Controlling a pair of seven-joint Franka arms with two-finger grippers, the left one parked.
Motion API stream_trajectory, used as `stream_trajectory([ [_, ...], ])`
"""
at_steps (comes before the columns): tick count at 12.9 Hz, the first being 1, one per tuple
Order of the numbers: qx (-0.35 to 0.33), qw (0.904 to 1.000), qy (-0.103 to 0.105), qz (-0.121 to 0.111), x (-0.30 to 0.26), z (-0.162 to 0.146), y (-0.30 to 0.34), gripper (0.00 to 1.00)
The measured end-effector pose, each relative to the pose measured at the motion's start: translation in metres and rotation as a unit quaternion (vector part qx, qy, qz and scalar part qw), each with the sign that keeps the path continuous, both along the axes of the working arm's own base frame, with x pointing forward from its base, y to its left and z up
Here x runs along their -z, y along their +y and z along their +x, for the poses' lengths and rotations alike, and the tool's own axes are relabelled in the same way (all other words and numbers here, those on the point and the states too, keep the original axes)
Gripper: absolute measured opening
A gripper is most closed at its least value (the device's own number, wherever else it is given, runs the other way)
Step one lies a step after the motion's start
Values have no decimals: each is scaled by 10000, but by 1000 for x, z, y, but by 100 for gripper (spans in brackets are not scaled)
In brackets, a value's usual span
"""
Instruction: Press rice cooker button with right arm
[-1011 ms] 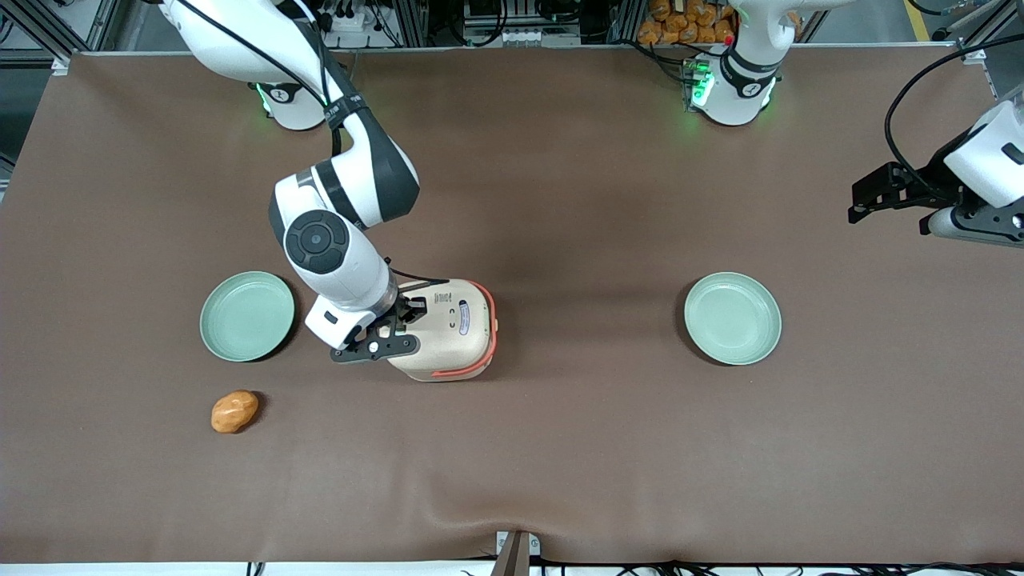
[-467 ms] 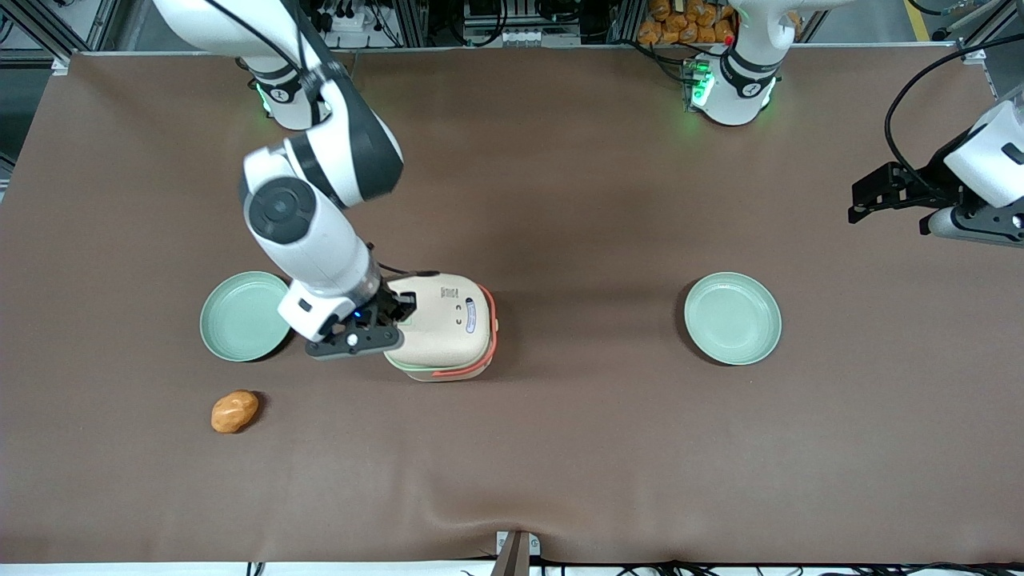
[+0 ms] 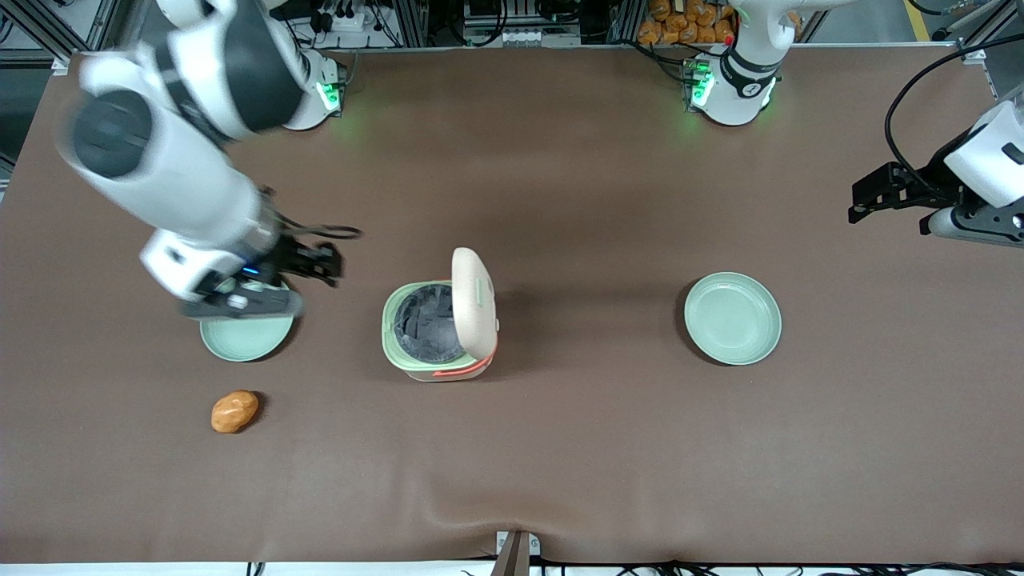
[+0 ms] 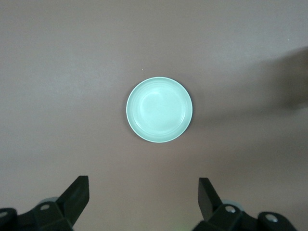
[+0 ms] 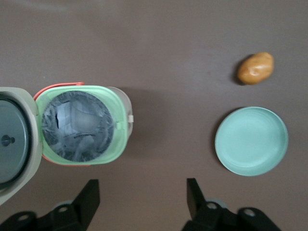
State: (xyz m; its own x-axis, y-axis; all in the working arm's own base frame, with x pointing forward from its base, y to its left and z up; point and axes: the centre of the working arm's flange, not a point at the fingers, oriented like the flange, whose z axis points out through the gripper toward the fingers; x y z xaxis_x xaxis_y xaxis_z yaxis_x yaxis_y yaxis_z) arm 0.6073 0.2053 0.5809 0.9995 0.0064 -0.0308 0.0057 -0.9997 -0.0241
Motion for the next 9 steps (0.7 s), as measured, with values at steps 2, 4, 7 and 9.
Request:
stream_trajectory([
  [2, 186, 9998, 92, 21, -39, -17, -46, 100],
  [4, 85, 9998, 199, 37, -68, -34, -95, 100],
  [7, -151, 9995, 255, 108, -86, -45, -184, 100],
  [9, -176, 9993, 298, 111, -85, -50, -223, 100],
])
